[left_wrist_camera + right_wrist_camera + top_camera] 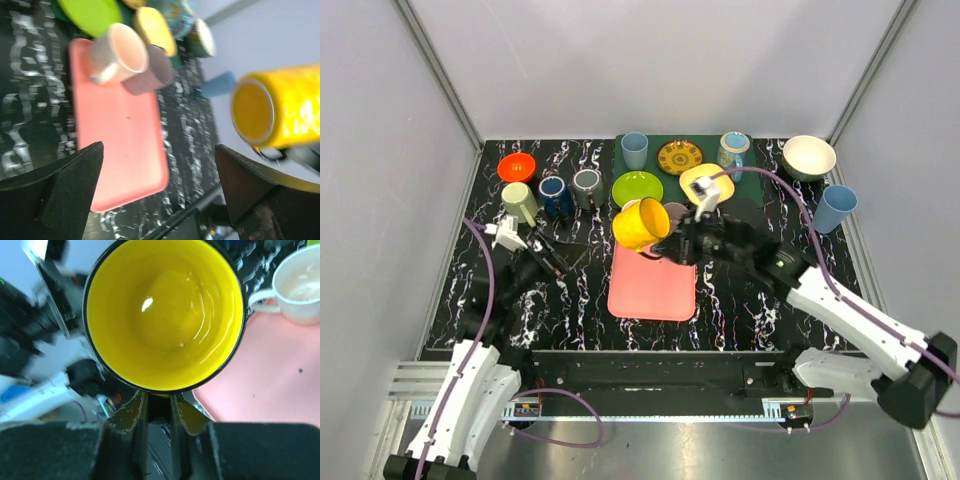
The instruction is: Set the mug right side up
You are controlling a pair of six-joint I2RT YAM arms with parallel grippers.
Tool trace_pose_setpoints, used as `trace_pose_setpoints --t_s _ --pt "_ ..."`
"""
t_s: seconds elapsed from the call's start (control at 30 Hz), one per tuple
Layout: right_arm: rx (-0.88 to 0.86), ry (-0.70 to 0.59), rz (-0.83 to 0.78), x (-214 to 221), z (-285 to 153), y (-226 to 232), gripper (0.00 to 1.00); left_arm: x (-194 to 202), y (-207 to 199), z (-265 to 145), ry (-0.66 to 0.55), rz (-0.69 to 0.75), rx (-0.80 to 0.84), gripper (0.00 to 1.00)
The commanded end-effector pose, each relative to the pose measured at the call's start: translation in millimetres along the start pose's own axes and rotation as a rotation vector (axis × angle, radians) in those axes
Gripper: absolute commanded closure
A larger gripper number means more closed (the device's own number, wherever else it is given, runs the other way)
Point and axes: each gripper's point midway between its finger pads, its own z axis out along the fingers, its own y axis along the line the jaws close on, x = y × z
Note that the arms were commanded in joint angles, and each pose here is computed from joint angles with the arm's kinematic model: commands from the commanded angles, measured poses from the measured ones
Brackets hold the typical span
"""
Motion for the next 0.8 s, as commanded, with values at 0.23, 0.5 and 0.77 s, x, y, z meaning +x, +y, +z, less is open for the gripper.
trace_pose_setpoints --t_s 0.23,0.5,0.77 --pt "-0.613 -0.334 0.268 -67.8 -44.6 62.1 1.00 2.8 -135.6 -34.0 0.004 0.028 0.698 0.01" --pt "-0.688 -0.331 0.301 -69.9 -40.5 67.0 1.00 29.9 -170.8 -16.8 0.080 0.014 0.761 0.02" --pt "-0.690 -0.305 0.295 -62.5 -37.3 64.8 1.00 19.7 -190.1 -2.8 0.062 -0.005 0.795 0.19"
